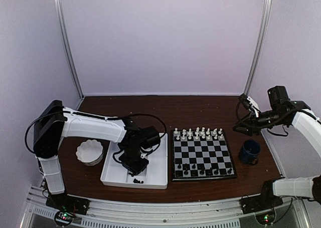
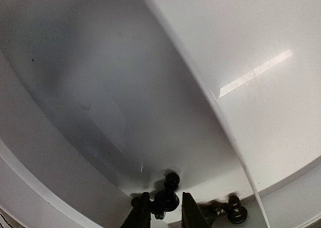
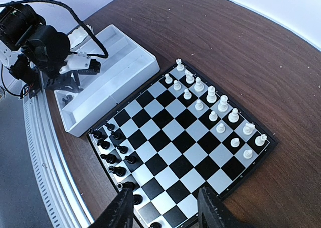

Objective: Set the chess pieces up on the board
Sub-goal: Pick up the pawn from the storage box, then pass from the left arm to the right

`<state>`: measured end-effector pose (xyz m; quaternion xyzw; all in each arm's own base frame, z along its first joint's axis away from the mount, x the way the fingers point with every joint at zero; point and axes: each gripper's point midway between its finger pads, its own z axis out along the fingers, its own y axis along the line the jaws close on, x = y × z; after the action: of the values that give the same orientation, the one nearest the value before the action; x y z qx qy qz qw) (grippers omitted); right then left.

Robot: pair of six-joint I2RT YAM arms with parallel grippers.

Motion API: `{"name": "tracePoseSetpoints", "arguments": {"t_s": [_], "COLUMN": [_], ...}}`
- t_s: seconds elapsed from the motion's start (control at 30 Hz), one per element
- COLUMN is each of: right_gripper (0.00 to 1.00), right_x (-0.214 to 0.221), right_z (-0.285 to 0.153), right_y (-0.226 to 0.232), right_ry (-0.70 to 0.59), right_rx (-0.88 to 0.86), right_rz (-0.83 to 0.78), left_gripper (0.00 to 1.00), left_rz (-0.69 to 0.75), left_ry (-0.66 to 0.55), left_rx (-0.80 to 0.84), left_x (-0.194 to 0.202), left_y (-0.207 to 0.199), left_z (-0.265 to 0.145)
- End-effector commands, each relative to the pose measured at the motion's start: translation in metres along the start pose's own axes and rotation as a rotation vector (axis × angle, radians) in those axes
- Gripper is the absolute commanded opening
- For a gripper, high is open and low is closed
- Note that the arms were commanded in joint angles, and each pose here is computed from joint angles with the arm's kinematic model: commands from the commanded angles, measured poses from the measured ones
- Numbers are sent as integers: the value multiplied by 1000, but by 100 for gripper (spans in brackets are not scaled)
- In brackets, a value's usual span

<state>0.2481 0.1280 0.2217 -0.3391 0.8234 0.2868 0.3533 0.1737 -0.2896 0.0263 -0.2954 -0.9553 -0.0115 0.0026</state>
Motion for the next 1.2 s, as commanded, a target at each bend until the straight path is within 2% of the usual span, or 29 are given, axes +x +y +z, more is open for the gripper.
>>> {"name": "tracePoseSetpoints", "arguments": {"t_s": [0.0,0.23,0.4,0.53,0.7,0.9,1.0,1.17], "right_gripper": [46,46,46,46,46,46,45,43], "right_x": [2,2,1,-4,-17,-39,-50,-68], "right_z": [0,0,0,-4,0,34,56,89], "right_y": [2,2,2,6,22,68,99,141], "right_ry": [-1,-1,-2,-10,23,122,162,219], "right_rx": [-9,-9,-9,-21,-86,-228,-321,-456], "right_rz": [-4,-2,-3,-11,-71,-204,-268,-285], "left_gripper": [22,13,8,5,5,6,6,5], "left_rz": [11,14,26,50,91,197,233,228], "left_ry": [38,52,-19,-139,-377,-618,-689,-796], "left_rx": [-2,-9,-7,21,98,344,459,571], "left_x": [3,3,-7,-20,-39,-51,-52,-53], "left_y": [0,0,2,0,-5,-42,-59,-72], "left_z": [6,11,-9,-40,-85,-137,-159,-187]}}
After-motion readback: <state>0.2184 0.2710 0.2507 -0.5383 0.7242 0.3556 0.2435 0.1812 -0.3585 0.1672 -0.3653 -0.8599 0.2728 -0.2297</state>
